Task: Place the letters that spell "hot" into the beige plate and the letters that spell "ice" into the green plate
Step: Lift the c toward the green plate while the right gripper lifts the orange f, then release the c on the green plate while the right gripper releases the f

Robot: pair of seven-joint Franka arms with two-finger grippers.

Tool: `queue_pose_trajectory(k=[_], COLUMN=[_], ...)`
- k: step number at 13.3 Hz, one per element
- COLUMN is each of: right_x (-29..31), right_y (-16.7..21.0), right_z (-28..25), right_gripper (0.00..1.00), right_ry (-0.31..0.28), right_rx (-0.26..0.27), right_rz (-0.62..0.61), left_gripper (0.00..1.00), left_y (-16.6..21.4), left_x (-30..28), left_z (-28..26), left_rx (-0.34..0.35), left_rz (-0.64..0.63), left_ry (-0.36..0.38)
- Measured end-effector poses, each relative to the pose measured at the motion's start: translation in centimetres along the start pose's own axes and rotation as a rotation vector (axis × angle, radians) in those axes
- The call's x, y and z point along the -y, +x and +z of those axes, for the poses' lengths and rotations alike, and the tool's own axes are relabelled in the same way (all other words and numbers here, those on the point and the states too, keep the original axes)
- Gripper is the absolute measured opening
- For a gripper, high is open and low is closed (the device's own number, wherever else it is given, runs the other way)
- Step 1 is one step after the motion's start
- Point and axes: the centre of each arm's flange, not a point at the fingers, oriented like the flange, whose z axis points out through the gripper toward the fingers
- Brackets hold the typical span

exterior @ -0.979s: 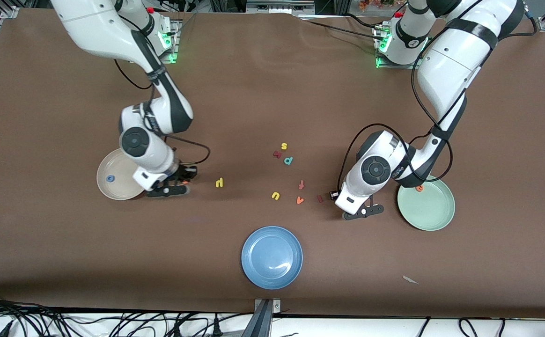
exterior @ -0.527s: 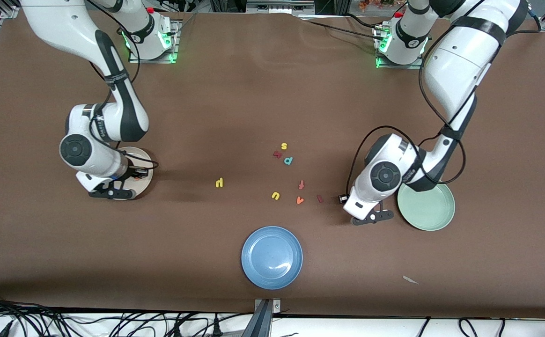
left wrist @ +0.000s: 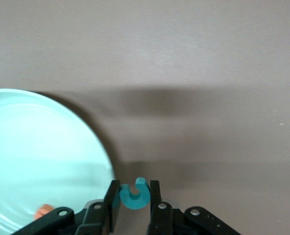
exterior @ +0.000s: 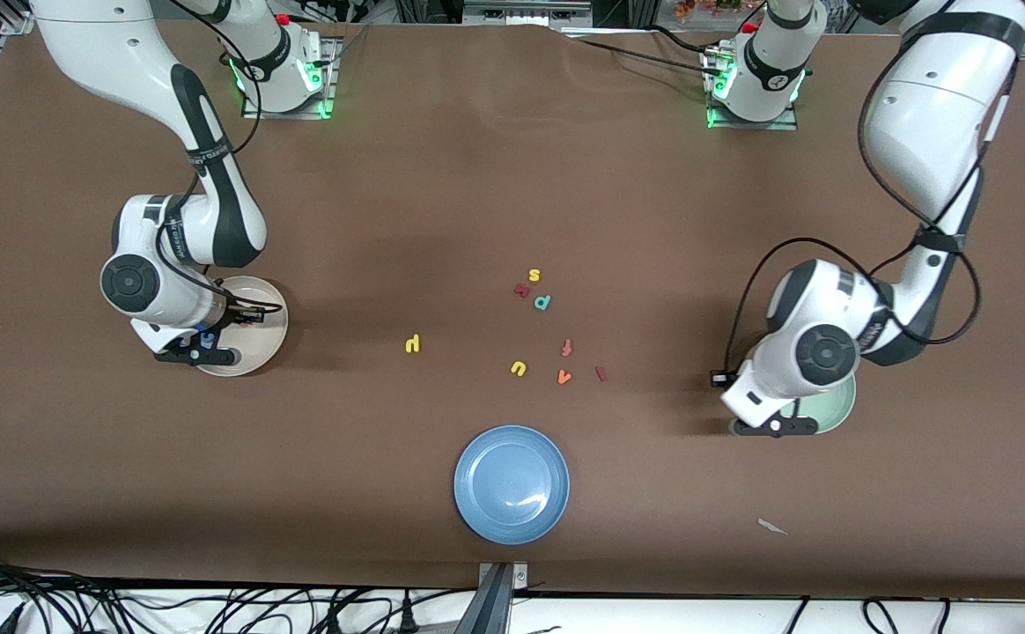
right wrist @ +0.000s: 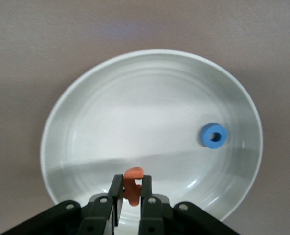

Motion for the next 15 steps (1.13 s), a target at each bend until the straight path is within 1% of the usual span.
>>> queue_pose_trajectory(k=[7, 10, 11, 13, 15], right_x=[-1.1, -1.3, -1.3, -1.4, -2.1], right_y=[0.0, -0.1, -0.1, -0.1, 0.0], right_z=[0.2, 0.2, 0.3, 0.3, 0.2], right_gripper=[0.18, 0.18, 0.18, 0.18, 0.18], right_ry=[-0.005, -0.006, -0.006, -0.007, -0.010], right_rx=[0.004, 0.005, 0.006, 0.006, 0.005], right_rz=[-0.009, -0.009, -0.010, -0.017, -0.024], left_gripper=[0.29, 0.29, 0.35, 0.56, 0.78], left_y=[0.2, 0.2, 0.2, 0.1, 0.1], left_x=[6.6, 7.3, 7.3, 7.3, 7.8], left_z=[0.2, 0.5, 0.6, 0.7, 0.7], left_rx=[0.013, 0.007, 0.009, 0.013, 0.013], left_rz=[0.089, 0.127, 0.145, 0.212, 0.241], left_ry=[-0.003, 0.044, 0.050, 0.050, 0.050])
